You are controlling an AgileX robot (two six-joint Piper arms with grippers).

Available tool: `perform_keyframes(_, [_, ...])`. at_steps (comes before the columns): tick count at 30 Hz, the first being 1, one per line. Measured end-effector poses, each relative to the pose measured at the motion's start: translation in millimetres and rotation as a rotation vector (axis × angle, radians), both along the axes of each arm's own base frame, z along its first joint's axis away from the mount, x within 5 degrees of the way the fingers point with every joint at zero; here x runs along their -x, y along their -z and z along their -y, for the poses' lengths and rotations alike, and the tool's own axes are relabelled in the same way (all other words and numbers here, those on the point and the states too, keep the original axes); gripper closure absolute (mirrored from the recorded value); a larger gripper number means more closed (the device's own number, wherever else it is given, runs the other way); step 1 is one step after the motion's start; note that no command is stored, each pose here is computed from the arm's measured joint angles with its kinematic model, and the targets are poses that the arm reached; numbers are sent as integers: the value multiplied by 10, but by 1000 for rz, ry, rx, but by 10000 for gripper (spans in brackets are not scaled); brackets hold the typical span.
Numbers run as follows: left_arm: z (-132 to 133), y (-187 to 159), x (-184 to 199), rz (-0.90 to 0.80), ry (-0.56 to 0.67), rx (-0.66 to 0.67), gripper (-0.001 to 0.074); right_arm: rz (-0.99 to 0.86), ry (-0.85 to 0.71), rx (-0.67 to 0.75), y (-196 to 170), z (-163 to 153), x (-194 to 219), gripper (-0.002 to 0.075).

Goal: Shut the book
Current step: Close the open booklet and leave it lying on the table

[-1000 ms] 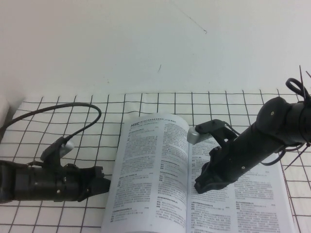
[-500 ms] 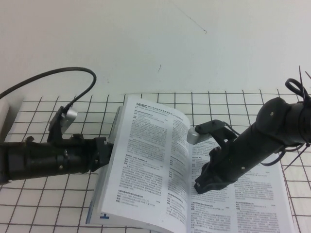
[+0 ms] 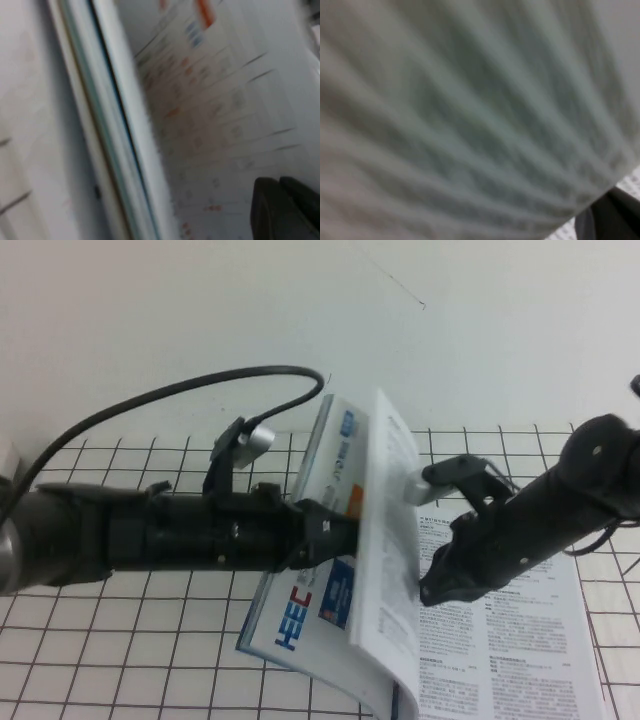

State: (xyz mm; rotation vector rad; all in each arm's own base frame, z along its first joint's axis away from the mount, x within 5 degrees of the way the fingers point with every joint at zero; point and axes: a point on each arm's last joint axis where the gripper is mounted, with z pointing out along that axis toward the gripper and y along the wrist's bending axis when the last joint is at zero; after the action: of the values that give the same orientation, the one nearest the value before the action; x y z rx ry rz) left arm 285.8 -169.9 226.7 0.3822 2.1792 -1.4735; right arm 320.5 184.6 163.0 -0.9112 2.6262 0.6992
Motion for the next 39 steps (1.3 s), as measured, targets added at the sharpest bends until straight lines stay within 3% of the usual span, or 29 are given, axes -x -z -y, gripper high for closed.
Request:
perform_keyframes(4, [71, -352, -67, 85, 26, 24, 739, 87, 51, -29, -392, 236, -28, 729])
perform_keyframes(10, [12, -1154, -7, 339, 33, -39, 739, 281, 71, -77, -1167, 514, 189, 729])
perform_keyframes(15, [-128, -1751, 304, 529, 49, -133, 739, 452, 17, -62, -1740, 684, 591, 729])
perform_keyframes(24, [-486, -2232, 1056, 684, 19, -321, 739, 844, 23, -1, -2572, 1065, 1503, 729])
perform_keyframes(30, [-774, -2366, 1580, 711, -43, -462, 739, 1013, 68, 36, -2779, 1315, 2115, 729])
perform_keyframes(39, [-1108, -2160, 2252, 698, -146, -544, 739, 993, 175, 6, -2416, 1524, 2693, 729])
